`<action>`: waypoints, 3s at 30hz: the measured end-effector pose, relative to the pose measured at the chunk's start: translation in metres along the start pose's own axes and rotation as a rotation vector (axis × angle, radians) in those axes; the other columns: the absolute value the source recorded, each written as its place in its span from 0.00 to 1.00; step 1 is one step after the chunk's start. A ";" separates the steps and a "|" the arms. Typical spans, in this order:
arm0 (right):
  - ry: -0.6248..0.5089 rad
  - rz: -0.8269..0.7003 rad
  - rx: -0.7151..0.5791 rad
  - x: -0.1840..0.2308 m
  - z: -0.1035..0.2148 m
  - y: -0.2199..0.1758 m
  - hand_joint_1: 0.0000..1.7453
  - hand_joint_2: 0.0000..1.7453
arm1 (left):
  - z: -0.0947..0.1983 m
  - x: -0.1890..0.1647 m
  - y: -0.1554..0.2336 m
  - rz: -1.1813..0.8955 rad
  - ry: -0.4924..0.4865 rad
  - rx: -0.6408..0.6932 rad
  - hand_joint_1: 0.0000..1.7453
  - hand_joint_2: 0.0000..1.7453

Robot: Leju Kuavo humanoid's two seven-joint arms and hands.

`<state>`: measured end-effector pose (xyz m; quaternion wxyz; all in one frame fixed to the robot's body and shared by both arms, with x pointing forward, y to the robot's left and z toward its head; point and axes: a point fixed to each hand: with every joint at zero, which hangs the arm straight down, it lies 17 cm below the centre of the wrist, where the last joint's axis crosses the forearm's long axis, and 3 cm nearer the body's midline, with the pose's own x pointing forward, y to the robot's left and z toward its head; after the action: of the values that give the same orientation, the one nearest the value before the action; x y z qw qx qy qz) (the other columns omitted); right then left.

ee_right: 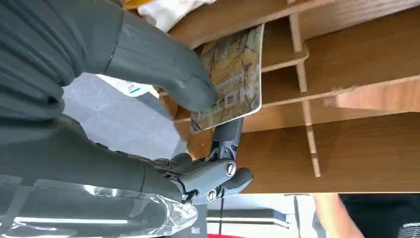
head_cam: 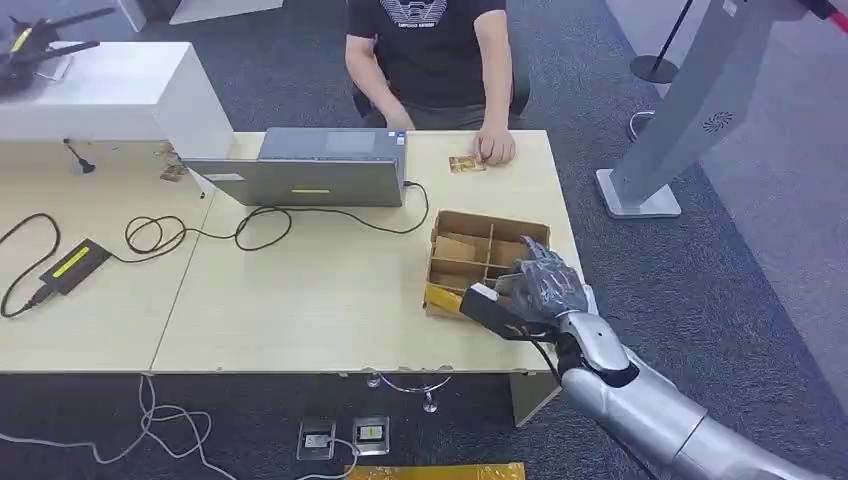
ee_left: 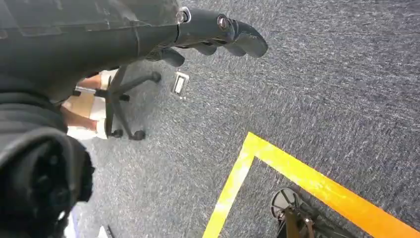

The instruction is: Pass the card to the sensor for recognition and then transmit it.

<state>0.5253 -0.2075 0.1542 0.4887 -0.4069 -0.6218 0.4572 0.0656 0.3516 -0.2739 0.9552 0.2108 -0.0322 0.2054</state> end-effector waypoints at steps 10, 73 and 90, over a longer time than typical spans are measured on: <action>-0.045 -0.070 0.016 0.020 0.006 0.015 1.00 1.00 | 0.000 -0.001 0.003 0.015 0.007 0.016 0.00 0.00; -0.141 -0.071 -0.424 0.054 0.007 -0.161 1.00 1.00 | 0.000 0.004 -0.002 0.072 -0.007 -0.011 0.00 0.00; -0.214 -0.098 -0.461 0.071 0.002 -0.174 1.00 1.00 | 0.001 0.007 -0.006 0.051 -0.021 -0.024 0.00 0.00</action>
<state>0.4993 -0.1841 0.3392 0.3360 -0.4261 -0.7767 0.3198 0.0739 0.3489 -0.2739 0.9517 0.2005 -0.0499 0.2273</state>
